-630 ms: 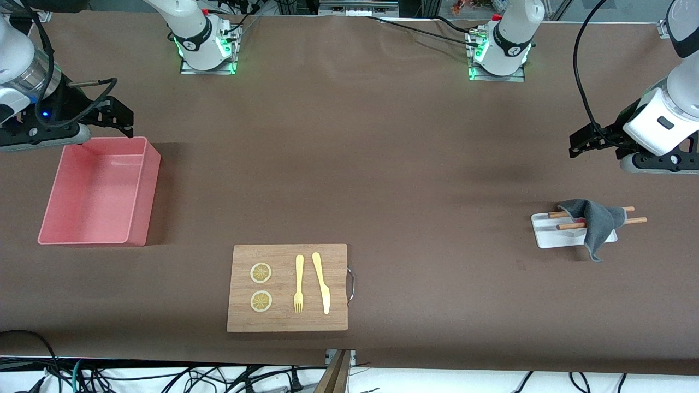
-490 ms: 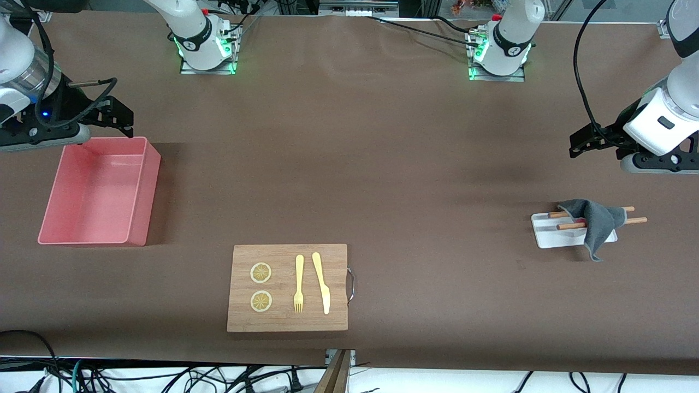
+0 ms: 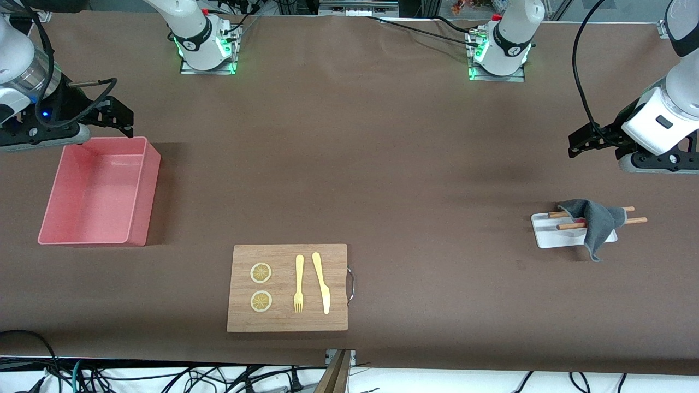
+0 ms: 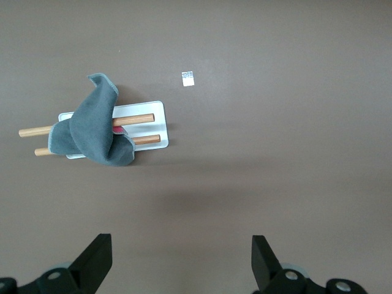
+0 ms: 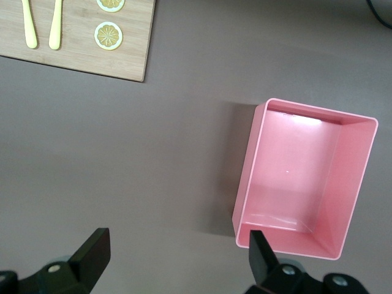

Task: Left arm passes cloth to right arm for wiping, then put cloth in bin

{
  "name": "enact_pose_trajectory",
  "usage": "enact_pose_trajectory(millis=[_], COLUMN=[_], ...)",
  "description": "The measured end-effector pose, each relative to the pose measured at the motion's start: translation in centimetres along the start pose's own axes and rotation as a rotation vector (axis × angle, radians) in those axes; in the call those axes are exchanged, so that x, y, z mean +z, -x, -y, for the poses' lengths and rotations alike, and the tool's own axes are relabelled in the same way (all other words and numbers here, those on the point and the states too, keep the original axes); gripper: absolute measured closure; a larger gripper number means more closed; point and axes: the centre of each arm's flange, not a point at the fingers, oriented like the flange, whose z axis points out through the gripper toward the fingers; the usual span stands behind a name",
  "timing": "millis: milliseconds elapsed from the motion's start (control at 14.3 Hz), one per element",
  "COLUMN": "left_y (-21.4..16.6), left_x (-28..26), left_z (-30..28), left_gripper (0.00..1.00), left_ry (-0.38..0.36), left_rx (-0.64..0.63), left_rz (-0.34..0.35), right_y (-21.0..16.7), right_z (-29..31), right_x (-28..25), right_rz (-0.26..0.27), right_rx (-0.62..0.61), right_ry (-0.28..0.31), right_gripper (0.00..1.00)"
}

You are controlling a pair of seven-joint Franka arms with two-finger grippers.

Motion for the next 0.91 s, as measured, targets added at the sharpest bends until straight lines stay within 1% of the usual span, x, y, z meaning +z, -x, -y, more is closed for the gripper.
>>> enact_pose_trajectory(millis=[280, 700, 910], left_y=[-0.1, -0.7, -1.4], left_x=[0.2, 1.7, 3.3], left_z=[0.2, 0.4, 0.5], left_gripper=[0.00, 0.00, 0.00], left_ry=[-0.001, -0.002, -0.002], left_rx=[-0.003, -0.006, -0.009], left_rz=[0.004, 0.037, 0.064], right_y=[0.0, 0.0, 0.0], right_z=[0.0, 0.0, 0.0], right_x=[0.0, 0.0, 0.0], right_rz=[0.000, 0.000, 0.000], right_rx=[0.000, 0.000, 0.000], right_ry=[0.000, 0.000, 0.000], right_gripper=[0.00, 0.00, 0.00])
